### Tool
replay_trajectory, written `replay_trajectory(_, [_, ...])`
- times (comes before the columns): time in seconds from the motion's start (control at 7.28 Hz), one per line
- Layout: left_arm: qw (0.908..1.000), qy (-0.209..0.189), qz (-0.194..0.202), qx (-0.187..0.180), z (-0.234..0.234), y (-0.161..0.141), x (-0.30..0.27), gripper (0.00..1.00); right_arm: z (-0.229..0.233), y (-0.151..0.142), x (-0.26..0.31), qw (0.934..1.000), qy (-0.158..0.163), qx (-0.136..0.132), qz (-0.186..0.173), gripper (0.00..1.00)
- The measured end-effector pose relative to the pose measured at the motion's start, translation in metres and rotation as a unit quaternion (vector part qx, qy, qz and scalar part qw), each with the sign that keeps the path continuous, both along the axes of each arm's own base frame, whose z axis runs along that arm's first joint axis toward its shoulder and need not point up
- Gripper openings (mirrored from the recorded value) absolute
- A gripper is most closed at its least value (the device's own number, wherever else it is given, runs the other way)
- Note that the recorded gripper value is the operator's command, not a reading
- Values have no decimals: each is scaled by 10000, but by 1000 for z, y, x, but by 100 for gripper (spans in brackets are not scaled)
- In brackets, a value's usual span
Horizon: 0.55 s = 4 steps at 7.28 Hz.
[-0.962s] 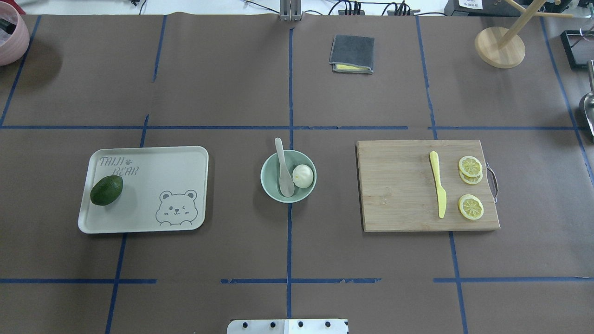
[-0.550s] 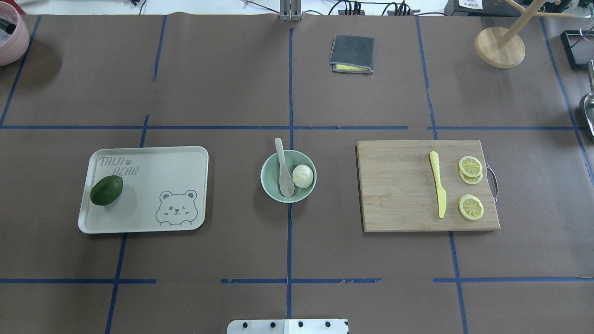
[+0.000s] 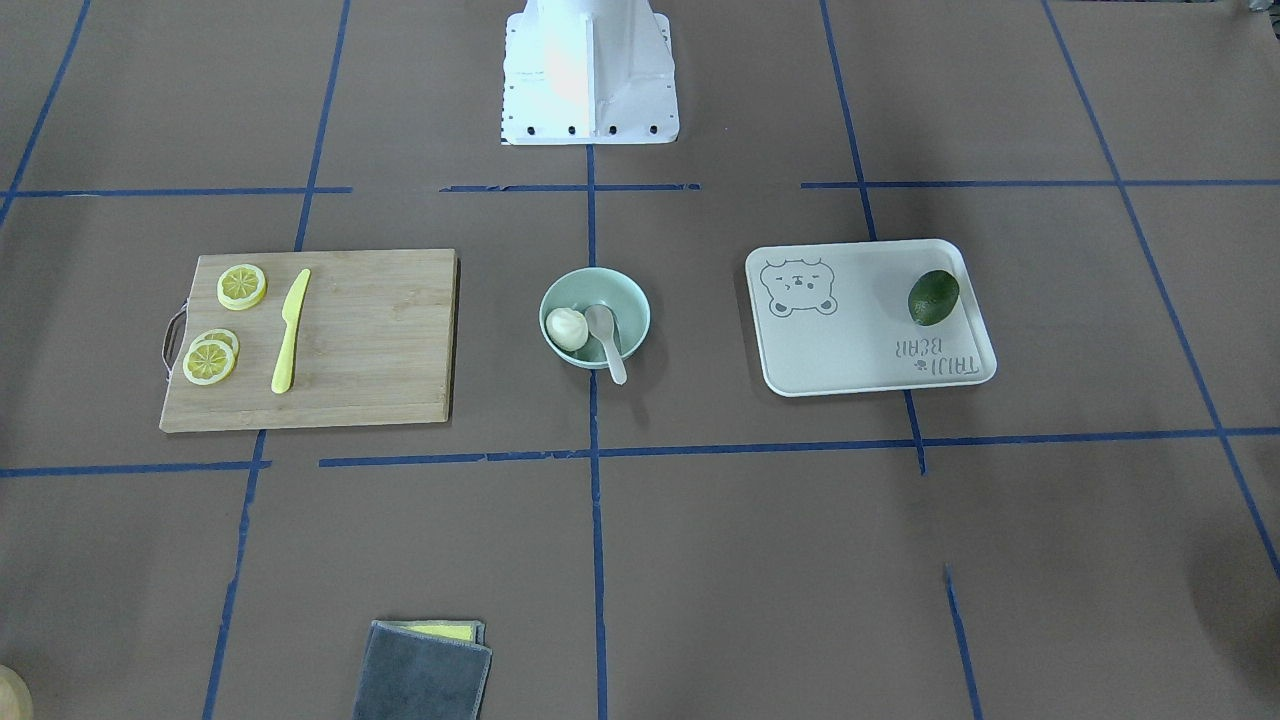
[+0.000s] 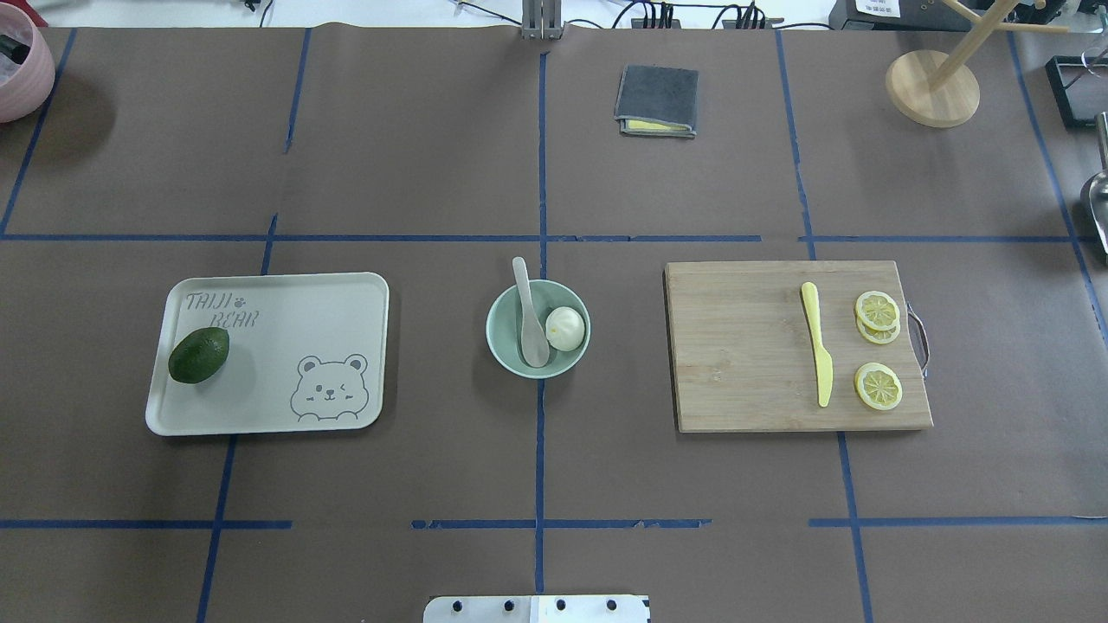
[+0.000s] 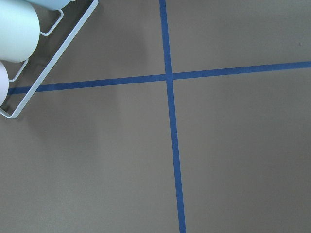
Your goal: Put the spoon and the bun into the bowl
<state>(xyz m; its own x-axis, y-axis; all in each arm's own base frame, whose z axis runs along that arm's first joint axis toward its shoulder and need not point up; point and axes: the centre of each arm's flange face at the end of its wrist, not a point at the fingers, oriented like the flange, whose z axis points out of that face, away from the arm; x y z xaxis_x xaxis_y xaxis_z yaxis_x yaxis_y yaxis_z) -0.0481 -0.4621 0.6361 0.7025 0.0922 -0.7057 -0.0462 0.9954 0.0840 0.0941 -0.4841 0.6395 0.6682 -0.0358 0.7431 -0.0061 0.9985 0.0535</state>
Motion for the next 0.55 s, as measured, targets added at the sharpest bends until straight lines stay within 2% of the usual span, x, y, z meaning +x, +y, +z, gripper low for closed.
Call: replay_trajectory(0.55, [10000, 0, 0, -1, 1, 0, 0, 100, -3, -3, 0, 10000, 2, 28, 1, 100])
